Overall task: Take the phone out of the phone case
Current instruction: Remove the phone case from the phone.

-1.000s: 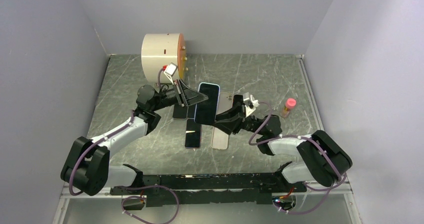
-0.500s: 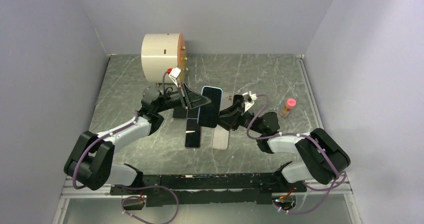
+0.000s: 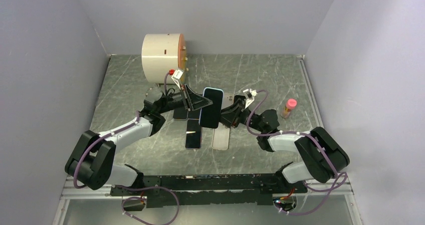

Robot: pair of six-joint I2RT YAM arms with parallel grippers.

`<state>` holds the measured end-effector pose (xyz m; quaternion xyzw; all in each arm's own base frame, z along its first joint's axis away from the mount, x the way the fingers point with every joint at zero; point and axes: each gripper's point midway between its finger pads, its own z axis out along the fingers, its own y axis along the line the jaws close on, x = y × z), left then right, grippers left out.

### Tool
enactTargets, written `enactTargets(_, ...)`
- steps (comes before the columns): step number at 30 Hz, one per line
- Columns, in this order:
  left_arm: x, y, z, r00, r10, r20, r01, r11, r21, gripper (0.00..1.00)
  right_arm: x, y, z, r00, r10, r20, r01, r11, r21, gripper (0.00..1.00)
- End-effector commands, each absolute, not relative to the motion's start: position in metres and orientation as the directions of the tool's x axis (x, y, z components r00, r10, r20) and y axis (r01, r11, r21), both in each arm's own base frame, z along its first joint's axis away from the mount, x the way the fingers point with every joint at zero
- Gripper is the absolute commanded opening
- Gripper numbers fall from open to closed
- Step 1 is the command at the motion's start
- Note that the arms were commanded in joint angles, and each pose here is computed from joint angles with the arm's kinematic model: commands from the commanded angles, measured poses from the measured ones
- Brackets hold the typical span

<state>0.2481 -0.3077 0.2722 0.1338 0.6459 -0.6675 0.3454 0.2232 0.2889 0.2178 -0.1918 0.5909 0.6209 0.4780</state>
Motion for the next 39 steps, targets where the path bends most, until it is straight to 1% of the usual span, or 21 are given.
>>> enactTargets(1,0.231,-0.316,0.203,-0.827,-0.123,-0.549,0.522,0.194,-0.831,0.02,0.217,0.275,0.339,-0.137,0.624,-0.769,-0.968,0.081,0.238,0.34)
enactTargets(4,0.244,-0.308,0.187,-0.806,-0.128,-0.578,0.515,0.328,-0.792,0.03,0.218,0.276,0.335,-0.148,0.619,-0.771,-0.965,0.079,0.249,0.27)
enactTargets(7,0.256,-0.298,0.174,-0.784,-0.130,-0.607,0.504,0.439,-0.744,0.03,0.218,0.277,0.329,-0.173,0.611,-0.773,-0.960,0.070,0.271,0.16)
enactTargets(8,0.258,-0.296,0.172,-0.781,-0.132,-0.610,0.498,0.457,-0.737,0.06,0.218,0.278,0.327,-0.183,0.606,-0.774,-0.958,0.067,0.279,0.12)
enactTargets(9,0.260,-0.294,0.169,-0.776,-0.135,-0.616,0.493,0.478,-0.727,0.13,0.219,0.278,0.325,-0.191,0.604,-0.774,-0.955,0.066,0.288,0.06)
enactTargets(10,0.263,-0.292,0.167,-0.773,-0.141,-0.619,0.486,0.495,-0.720,0.17,0.219,0.278,0.322,-0.203,0.602,-0.772,-0.952,0.064,0.301,0.00)
enactTargets(16,0.272,-0.283,0.152,-0.764,-0.158,-0.625,0.446,0.571,-0.689,0.43,0.219,0.278,0.309,-0.250,0.590,-0.767,-0.934,0.060,0.351,0.00)
enactTargets(19,0.278,-0.277,0.150,-0.751,-0.168,-0.639,0.430,0.610,-0.665,0.52,0.218,0.278,0.304,-0.275,0.588,-0.761,-0.925,0.053,0.376,0.00)
enactTargets(21,0.280,-0.274,0.149,-0.744,-0.175,-0.645,0.418,0.631,-0.653,0.56,0.220,0.278,0.301,-0.296,0.590,-0.752,-0.914,0.053,0.401,0.00)
enactTargets(22,0.281,-0.273,0.149,-0.742,-0.177,-0.646,0.416,0.635,-0.651,0.57,0.221,0.278,0.298,-0.308,0.590,-0.746,-0.908,0.052,0.416,0.00)
enactTargets(26,0.286,-0.270,0.151,-0.730,-0.201,-0.654,0.399,0.652,-0.645,0.64,0.226,0.279,0.288,-0.364,0.596,-0.716,-0.873,0.048,0.485,0.00)
enactTargets(31,0.294,-0.255,0.160,-0.691,-0.212,-0.691,0.369,0.719,-0.589,0.74,0.236,0.279,0.273,-0.434,0.617,-0.656,-0.808,0.055,0.587,0.00)
enactTargets(33,0.296,-0.247,0.164,-0.673,-0.216,-0.707,0.351,0.748,-0.563,0.81,0.240,0.278,0.267,-0.453,0.625,-0.636,-0.781,0.066,0.621,0.00)
enactTargets(36,0.297,-0.238,0.170,-0.655,-0.217,-0.724,0.329,0.781,-0.531,0.83,0.245,0.280,0.258,-0.473,0.618,-0.628,-0.751,0.089,0.654,0.00)
enactTargets(39,0.295,-0.233,0.174,-0.639,-0.203,-0.742,0.313,0.813,-0.491,0.86,0.249,0.283,0.248,-0.481,0.604,-0.636,-0.722,0.139,0.678,0.00)
